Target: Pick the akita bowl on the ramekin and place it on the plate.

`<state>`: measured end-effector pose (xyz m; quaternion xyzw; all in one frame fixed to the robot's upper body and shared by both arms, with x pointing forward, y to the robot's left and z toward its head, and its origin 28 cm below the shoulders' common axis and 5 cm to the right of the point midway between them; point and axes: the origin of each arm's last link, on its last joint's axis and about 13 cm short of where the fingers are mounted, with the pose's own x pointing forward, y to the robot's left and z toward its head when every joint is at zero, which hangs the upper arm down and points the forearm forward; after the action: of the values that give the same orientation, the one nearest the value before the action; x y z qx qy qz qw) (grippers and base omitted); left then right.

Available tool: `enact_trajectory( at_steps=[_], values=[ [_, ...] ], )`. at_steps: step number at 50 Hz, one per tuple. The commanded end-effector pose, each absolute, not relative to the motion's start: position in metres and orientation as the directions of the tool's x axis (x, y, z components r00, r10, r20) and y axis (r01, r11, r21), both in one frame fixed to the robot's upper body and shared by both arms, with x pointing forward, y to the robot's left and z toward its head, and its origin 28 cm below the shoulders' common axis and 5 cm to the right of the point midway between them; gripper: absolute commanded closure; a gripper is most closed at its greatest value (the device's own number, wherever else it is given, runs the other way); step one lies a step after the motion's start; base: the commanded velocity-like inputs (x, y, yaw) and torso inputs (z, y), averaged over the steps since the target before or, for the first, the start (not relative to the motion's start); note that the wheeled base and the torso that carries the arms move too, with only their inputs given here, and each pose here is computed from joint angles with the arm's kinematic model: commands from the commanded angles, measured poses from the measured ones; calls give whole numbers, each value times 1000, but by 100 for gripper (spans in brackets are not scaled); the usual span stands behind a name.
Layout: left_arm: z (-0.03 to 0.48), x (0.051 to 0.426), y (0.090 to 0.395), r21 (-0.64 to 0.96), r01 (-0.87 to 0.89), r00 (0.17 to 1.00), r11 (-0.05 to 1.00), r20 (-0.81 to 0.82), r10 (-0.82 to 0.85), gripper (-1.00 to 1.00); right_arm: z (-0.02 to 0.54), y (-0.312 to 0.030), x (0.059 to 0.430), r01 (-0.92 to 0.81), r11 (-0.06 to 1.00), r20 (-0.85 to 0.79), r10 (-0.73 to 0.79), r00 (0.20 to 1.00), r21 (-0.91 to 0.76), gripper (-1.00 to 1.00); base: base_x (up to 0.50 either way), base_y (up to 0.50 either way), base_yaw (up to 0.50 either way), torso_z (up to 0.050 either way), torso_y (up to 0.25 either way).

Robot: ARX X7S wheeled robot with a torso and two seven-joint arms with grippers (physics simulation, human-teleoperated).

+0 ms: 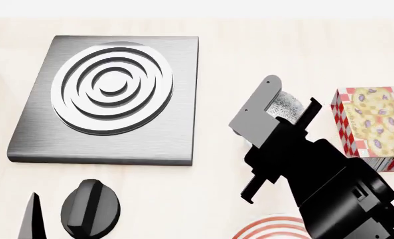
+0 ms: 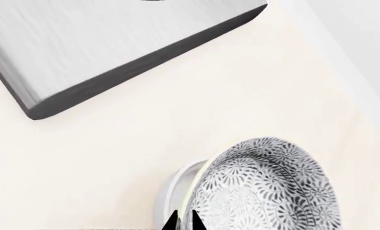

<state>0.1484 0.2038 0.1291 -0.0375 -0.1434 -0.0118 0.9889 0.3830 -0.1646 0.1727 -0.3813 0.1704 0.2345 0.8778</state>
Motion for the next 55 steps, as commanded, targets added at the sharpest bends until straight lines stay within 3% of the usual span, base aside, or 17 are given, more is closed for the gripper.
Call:
enact_trajectory(
  at_steps=[1,25,55],
  values=[
    [130,148,204,-80,36,958,996,286,-12,-100,179,-168,379,-547,587,-483,281,829,-597,100,0,0,0,0,0],
    [128,148,200,-113,85,958,990,281,-50,-100,258,-197,367,-492,533,-465,196,863,-689,100,0,0,0,0,0],
    [129,147,201,-112,82,958,990,283,-47,-100,274,-184,292,-680,284,-626,265,733,-676,100,0,0,0,0,0]
  ],
)
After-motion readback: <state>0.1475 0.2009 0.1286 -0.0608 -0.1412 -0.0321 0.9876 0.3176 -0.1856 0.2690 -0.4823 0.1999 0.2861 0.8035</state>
